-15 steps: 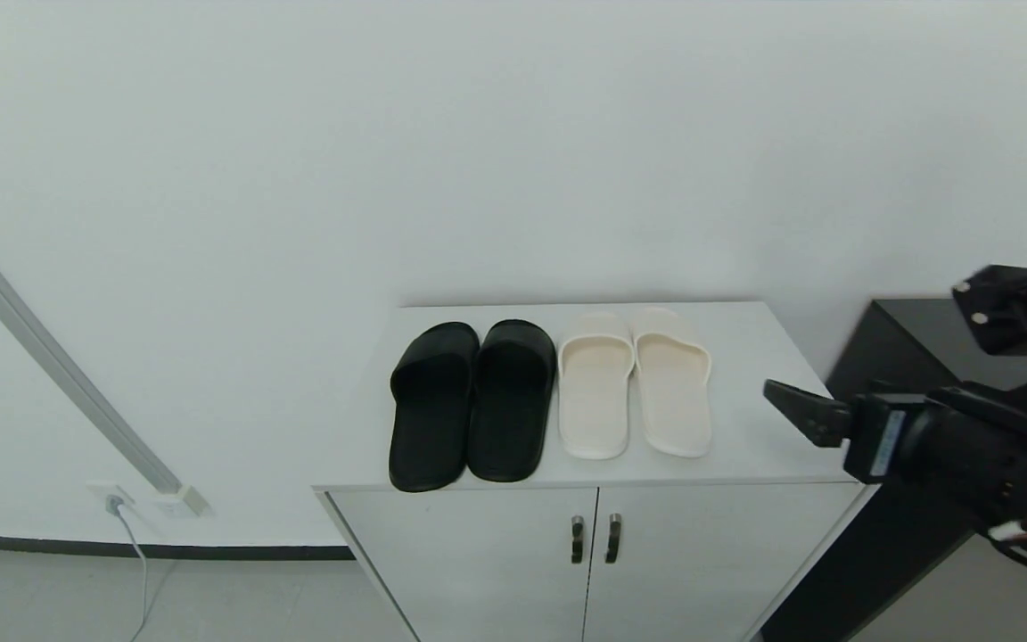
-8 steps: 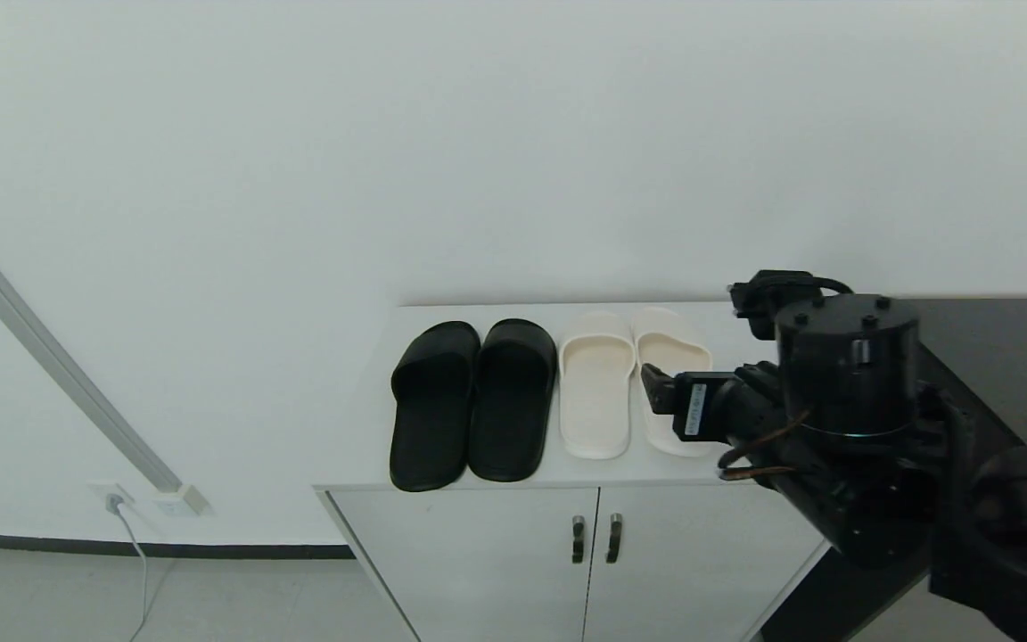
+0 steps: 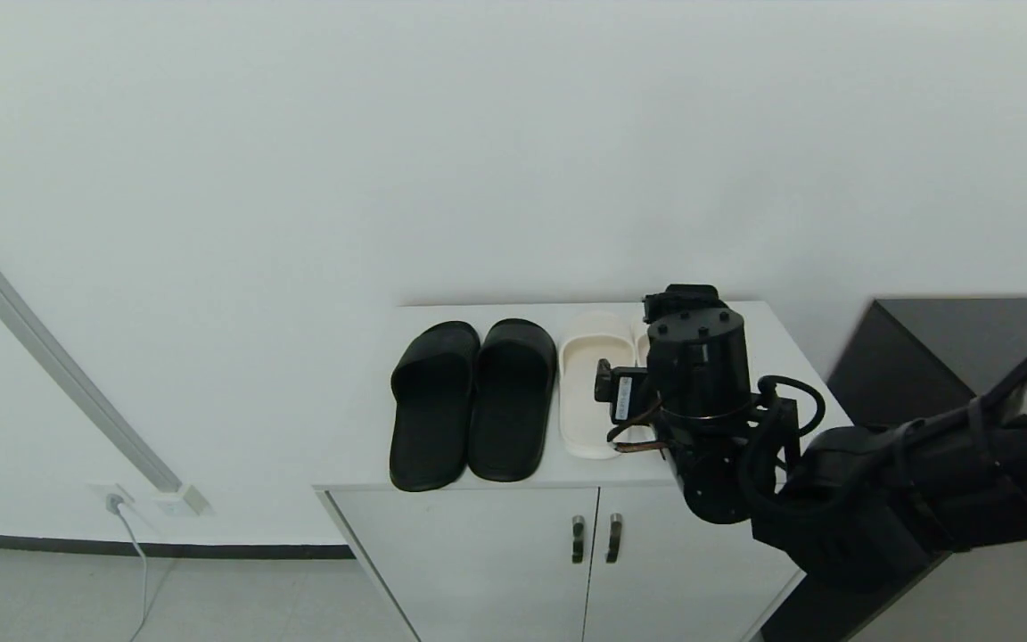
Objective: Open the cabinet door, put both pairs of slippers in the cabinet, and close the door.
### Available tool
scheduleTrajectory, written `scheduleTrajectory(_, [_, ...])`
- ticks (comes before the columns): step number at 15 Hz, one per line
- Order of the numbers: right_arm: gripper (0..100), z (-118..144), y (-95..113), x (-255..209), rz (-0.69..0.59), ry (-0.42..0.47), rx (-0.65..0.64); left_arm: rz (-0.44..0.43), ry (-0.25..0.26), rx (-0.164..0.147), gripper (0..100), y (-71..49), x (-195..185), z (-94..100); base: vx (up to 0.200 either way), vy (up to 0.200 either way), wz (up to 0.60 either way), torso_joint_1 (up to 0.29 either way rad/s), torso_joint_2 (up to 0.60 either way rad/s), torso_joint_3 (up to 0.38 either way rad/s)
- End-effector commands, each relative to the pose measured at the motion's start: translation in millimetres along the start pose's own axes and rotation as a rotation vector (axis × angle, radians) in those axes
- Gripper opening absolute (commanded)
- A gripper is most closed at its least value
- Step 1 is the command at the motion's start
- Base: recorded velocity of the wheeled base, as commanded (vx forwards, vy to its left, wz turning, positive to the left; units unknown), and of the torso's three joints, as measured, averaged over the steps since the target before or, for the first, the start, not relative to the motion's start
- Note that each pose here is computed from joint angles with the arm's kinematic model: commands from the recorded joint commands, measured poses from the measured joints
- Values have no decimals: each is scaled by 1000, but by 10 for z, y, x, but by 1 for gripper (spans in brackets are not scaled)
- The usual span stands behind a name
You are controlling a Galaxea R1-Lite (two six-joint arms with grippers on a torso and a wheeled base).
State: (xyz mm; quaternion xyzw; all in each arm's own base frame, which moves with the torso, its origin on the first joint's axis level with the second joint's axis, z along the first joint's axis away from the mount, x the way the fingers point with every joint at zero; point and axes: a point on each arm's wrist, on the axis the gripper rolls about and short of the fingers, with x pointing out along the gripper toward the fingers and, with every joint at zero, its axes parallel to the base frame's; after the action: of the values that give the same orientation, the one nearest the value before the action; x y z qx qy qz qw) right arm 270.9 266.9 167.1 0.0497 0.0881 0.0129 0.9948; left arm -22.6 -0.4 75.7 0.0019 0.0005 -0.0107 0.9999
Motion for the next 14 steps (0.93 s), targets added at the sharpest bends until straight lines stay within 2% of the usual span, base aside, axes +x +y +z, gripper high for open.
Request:
scheduleTrajectory(1, [100,-120,27,229,-37,12,-12,-2,0,1,0,0,1,0,0,0,0,0,0,0])
scheduleTrajectory(5, [100,-87,2,465,-74,-8,-32,2,0,-1,0,0,1,0,0,0,0,0,0,0])
scheduleTrajectory(14, [100,-143,134,940,-108,-49,-31,2,0,-1,0,0,1,0,0,0,0,0,0,0])
